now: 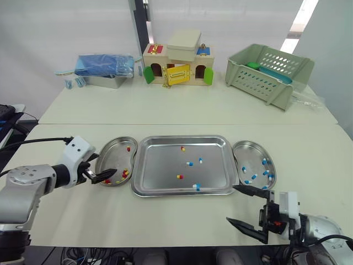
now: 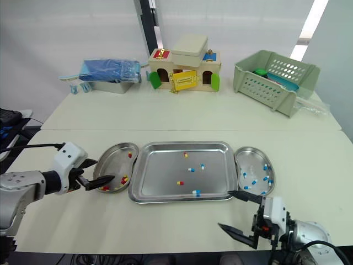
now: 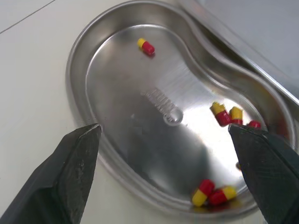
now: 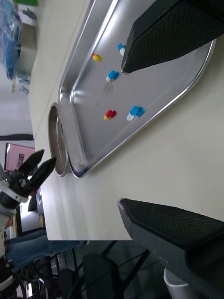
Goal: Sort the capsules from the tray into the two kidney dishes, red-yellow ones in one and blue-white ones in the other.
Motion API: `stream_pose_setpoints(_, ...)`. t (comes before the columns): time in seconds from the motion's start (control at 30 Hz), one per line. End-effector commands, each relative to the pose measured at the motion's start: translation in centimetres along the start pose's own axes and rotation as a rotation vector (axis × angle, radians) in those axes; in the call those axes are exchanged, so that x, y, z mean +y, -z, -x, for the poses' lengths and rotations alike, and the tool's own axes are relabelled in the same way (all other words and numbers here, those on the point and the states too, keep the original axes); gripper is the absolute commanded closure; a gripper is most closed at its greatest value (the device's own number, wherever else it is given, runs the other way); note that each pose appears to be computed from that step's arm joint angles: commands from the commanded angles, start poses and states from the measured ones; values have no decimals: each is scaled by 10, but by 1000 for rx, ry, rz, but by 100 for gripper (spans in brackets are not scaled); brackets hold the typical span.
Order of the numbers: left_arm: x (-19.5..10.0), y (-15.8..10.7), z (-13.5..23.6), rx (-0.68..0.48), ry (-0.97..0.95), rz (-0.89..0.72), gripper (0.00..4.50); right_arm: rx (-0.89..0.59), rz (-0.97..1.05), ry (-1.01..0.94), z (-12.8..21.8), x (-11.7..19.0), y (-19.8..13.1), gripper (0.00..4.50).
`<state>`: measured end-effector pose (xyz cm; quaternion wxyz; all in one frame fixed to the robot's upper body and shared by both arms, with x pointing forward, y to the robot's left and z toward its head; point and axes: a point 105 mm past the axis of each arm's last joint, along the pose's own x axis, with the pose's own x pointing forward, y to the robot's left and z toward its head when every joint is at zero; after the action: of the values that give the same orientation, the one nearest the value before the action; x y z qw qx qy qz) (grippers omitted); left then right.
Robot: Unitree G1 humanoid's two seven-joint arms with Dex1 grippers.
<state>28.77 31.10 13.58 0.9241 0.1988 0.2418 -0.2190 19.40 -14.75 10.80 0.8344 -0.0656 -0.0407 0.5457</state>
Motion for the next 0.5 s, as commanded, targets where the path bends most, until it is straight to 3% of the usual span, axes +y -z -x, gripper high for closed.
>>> stream_pose_setpoints(0.03, 39, 12, 37, 47, -156, -11, 1, 28, 28, 70, 24, -13, -3, 0)
stream_pose_setpoints(0.23, 73, 39, 72, 122, -288, 14, 1, 73, 14, 165, 57, -31, 2, 0)
stream_pose_setpoints(0.5, 95, 48, 93, 132, -364, 34, 1, 204, -11, 207, 106, -43, 26, 0)
